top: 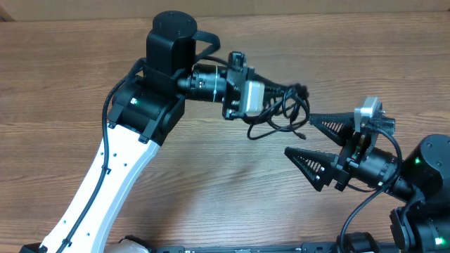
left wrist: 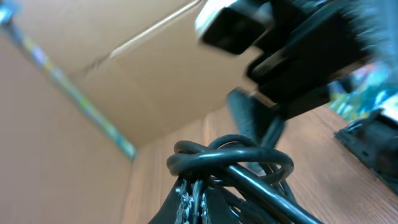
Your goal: Untangle cables
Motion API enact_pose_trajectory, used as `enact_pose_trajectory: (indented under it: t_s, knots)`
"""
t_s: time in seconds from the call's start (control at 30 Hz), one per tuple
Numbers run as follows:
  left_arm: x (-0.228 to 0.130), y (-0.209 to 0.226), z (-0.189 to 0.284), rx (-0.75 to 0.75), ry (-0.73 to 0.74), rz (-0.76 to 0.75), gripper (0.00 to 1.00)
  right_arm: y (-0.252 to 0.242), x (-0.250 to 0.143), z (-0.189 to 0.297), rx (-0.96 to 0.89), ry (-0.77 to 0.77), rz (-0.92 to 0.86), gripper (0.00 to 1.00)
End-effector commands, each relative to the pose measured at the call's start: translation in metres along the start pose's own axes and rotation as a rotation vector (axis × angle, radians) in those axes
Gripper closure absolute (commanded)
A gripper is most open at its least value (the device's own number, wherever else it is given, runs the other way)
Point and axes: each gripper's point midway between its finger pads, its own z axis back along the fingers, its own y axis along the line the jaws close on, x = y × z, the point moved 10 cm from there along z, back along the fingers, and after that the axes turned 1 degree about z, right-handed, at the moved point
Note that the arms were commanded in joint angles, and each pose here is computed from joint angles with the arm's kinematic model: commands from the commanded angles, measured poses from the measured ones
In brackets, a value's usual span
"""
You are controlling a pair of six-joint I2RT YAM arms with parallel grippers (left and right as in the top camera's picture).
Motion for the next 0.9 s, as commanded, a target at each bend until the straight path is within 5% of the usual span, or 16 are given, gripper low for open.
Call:
enact_pose_trajectory:
  t_s: [0.0,0.37,0.53,0.67,0.77,0.87]
  knots:
    - [0.009,0.005,0.007,0.115,0.070,0.088,0.96,-0.001,0.000,0.000,-0.014,-0.006,-0.009,0.00]
    - [0.002,-0.018,-0.019,0.076,0.190,0.177,0.96,-0.006,0.006,0.001,-0.096,-0.052,0.049,0.00]
    - [0.010,-0.029,-0.033,0.020,0.169,0.152,0.96,-0.006,0.006,0.001,-0.093,-0.050,0.058,0.08]
    - [0.015,-0.037,-0.041,-0.013,0.157,0.147,0.96,-0.007,0.006,0.000,-0.095,-0.046,0.073,0.29]
    - [0.014,-0.036,-0.042,0.005,0.175,0.145,0.96,-0.008,0.005,0.000,-0.096,-0.042,0.068,0.68]
    - [0.010,-0.032,-0.040,0.048,0.212,0.143,0.96,-0.008,0.003,0.000,-0.098,-0.032,0.056,0.89]
